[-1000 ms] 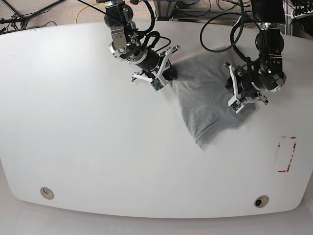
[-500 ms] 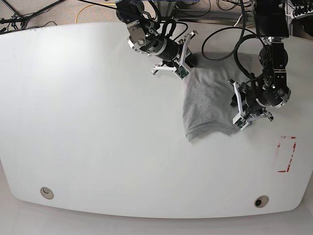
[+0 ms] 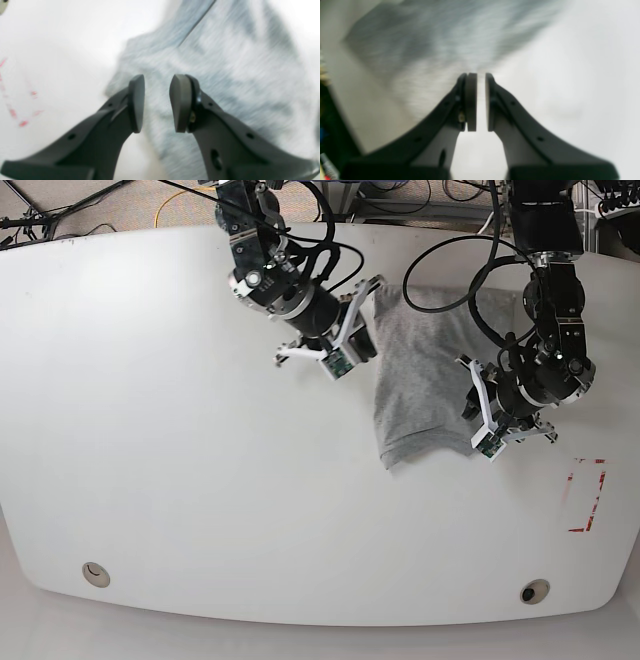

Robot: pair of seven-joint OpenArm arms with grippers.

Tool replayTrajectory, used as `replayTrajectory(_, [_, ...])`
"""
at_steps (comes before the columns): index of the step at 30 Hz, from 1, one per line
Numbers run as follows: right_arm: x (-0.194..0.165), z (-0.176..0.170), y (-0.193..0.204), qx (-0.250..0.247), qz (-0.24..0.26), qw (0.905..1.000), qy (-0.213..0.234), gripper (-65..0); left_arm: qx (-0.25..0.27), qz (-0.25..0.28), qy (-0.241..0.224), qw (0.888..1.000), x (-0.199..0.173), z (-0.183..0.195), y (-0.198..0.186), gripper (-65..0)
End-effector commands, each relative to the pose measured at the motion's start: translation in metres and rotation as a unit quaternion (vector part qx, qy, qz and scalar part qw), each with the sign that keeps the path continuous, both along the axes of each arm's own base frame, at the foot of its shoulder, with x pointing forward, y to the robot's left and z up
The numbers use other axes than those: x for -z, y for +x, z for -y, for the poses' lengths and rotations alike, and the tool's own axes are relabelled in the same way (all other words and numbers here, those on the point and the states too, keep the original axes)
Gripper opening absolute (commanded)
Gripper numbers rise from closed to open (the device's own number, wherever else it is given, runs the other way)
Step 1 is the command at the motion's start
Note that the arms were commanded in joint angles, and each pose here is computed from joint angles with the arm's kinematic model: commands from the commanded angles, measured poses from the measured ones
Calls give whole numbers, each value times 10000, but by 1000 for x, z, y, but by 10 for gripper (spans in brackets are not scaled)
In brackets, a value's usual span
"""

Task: Fold the T-shirt properly
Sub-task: 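Release the right gripper and regrasp the bundle with the left gripper, then carry the bundle with the left gripper to the table edge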

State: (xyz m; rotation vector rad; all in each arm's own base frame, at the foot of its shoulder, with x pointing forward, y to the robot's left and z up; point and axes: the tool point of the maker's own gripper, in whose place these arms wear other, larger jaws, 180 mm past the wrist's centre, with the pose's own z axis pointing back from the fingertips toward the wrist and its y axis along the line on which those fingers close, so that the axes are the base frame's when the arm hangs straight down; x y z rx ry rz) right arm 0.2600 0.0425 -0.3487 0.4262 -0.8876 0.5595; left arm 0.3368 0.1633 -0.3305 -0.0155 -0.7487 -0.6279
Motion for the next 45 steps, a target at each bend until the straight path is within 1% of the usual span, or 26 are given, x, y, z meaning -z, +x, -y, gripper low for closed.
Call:
replayTrajectory(1, [-17,13,15,179,267,9995,14,-599,-302,219,-255,9990,-11,4,7,-458])
replayTrajectory(5, [-18,37,27,434,311,9984,-162,-599,-711,324,-676,9946,-11,13,9,-407])
replayTrajectory(9, [-16,45,29,461,337,9980,-260,-599,-1229,725,-1182,9827,-19,18,8,-403])
replayTrajectory(12, [-16,51,31,534,335,9976,-284,-599,-1422,1004,-1380,9750,-20,28,7,-401])
replayTrajectory(15, [-15,54,31,579,318,9974,-294,-599,-1371,1156,-1317,9749,-15,42,4,-399])
replayTrajectory(18, [-14,54,30,578,303,9974,-295,-599,-1341,1242,-1151,9764,-8,50,-1,-363])
replayTrajectory(23, [-14,53,30,583,301,9975,-272,-599,-1420,1220,-856,9786,17,55,-10,-240])
replayTrajectory(25, [-15,52,30,585,301,9975,-265,-599,-1541,1135,-824,9781,29,53,-15,-208])
replayTrajectory(30, [-14,52,29,585,293,9975,-265,-599,-1759,858,-695,9782,55,43,-22,-207])
replayTrajectory(34, [-15,52,29,585,301,9975,-264,-599,-1832,435,-550,9806,87,37,-34,-207])
replayTrajectory(35, [-15,52,29,585,301,9975,-264,-599,-1856,218,-470,9812,103,33,-42,-207])
replayTrajectory(37, [-15,52,29,585,301,9975,-264,-599,-1851,-1,-333,9822,119,25,-50,-208])
replayTrajectory(40, [-15,52,29,585,301,9975,-264,-599,-1766,-305,-112,9838,139,11,-62,-236])
replayTrajectory(45, [-14,53,29,591,301,9974,-273,-599,-1338,-571,127,9893,149,-7,-77,-262])
